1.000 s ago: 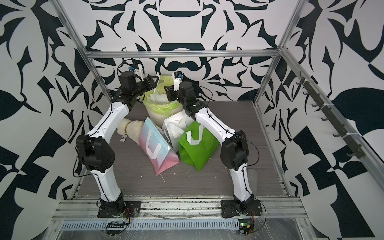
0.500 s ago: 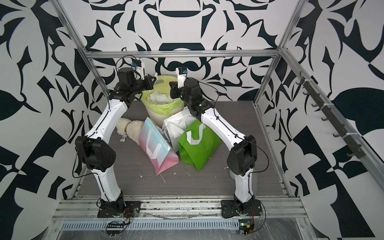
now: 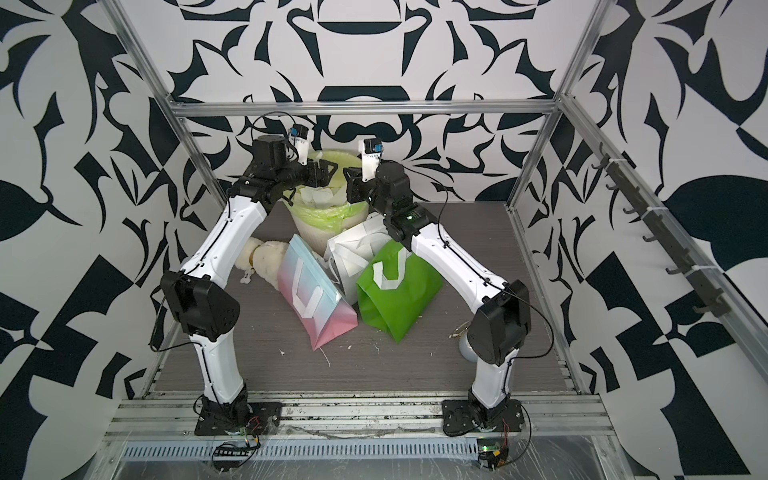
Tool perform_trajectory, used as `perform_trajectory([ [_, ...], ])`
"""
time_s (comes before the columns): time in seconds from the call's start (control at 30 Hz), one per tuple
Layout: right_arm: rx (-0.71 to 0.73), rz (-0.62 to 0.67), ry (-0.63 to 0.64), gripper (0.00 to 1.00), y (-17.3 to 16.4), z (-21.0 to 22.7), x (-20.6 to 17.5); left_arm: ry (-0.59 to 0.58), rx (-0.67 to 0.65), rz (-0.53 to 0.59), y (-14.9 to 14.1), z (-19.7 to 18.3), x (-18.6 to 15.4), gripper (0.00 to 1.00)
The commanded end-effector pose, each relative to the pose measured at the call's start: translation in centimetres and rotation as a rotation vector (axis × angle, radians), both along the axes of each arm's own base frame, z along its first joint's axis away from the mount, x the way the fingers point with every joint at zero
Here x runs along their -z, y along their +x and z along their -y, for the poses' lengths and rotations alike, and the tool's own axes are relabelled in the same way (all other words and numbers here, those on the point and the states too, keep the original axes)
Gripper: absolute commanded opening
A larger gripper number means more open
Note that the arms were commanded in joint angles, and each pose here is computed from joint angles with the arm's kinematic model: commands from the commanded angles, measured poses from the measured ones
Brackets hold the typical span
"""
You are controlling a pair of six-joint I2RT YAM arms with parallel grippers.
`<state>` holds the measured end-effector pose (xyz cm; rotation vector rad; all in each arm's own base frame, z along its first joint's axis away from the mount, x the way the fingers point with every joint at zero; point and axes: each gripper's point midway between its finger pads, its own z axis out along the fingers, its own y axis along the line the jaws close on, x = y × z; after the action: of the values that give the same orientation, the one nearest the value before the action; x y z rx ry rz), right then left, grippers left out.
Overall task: Shred takeout receipts and throw away
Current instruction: Place the takeout receipt in the trash bin.
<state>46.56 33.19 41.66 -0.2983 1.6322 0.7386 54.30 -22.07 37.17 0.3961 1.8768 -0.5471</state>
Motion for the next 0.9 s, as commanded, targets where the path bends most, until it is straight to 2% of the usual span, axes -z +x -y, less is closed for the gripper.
perform_trajectory([
  [0.0,0.002,0.065,0.060,0.15,-1.1,0.9,-3.3,-0.001,-0.048,0.032,0.2,-0.9,-0.8,0.00],
  [0.03,0.001,0.062,0.062,0.14,-1.1,0.9,-3.2,0.002,-0.068,0.031,0.4,-1.2,-0.8,0.00],
  [0.07,0.002,0.059,0.059,0.14,-1.1,0.9,-3.1,0.006,-0.075,0.032,0.4,-1.3,-0.9,0.19],
  [0.1,0.001,0.057,0.059,0.14,-1.2,0.9,-3.0,0.005,-0.074,0.029,0.4,-1.3,-0.8,0.68],
  [0.13,0.001,0.057,0.060,0.15,-1.3,1.0,-3.1,0.000,-0.060,0.026,0.2,-1.1,-0.8,0.94],
  [0.17,0.000,0.055,0.062,0.14,-1.4,1.1,-3.0,-0.005,-0.031,0.022,0.0,-0.7,-0.8,0.64],
  [0.2,-0.003,0.053,0.061,0.14,-1.5,1.0,-2.9,0.002,0.003,0.021,-0.3,-0.3,-0.8,0.00],
  [0.27,0.000,0.052,0.063,0.14,-1.6,1.2,-2.9,-0.004,0.012,0.008,-0.5,-0.1,-0.9,0.00],
  [0.3,0.001,0.050,0.065,0.15,-1.7,1.2,-2.8,-0.006,0.017,0.011,-0.5,0.0,-0.9,0.27],
  [0.33,0.002,0.050,0.069,0.15,-1.7,1.3,-2.9,-0.010,0.010,0.017,-0.4,-0.1,-1.0,0.93],
  [0.37,0.001,0.050,0.075,0.15,-1.7,1.3,-2.8,-0.019,0.015,0.025,-0.4,0.0,-0.8,0.99],
  [0.4,0.002,0.049,0.080,0.16,-1.6,1.3,-2.8,-0.022,0.036,0.044,-0.7,0.3,-1.0,0.99],
  [0.43,0.004,0.048,0.082,0.16,-1.5,1.3,-2.9,-0.027,0.077,0.068,-1.2,0.8,-1.1,0.86],
  [0.47,0.008,0.041,0.089,0.16,-1.2,1.5,-2.9,-0.029,0.133,0.102,-1.8,1.4,-1.3,0.01],
  [0.57,-0.018,0.000,0.148,0.17,-0.3,1.6,-3.1,-0.048,0.137,0.147,-2.4,1.4,-2.0,0.00],
  [0.6,-0.028,-0.016,0.176,0.18,0.1,1.6,-3.3,-0.051,0.148,0.160,-2.6,1.4,-2.3,0.17],
  [0.63,-0.041,-0.033,0.206,0.18,0.7,1.7,-3.4,-0.052,0.178,0.174,-3.0,1.8,-2.4,0.47],
  [0.67,-0.060,-0.044,0.235,0.19,1.1,1.6,-3.7,-0.054,0.210,0.190,-3.5,2.1,-2.6,0.60],
  [0.73,-0.098,-0.061,0.281,0.21,1.8,1.2,-4.1,-0.061,0.259,0.204,-4.2,2.6,-2.8,0.65],
  [0.87,-0.144,-0.101,0.343,0.29,3.5,0.3,-4.4,-0.046,0.265,0.209,-4.3,2.6,-2.4,0.63],
])
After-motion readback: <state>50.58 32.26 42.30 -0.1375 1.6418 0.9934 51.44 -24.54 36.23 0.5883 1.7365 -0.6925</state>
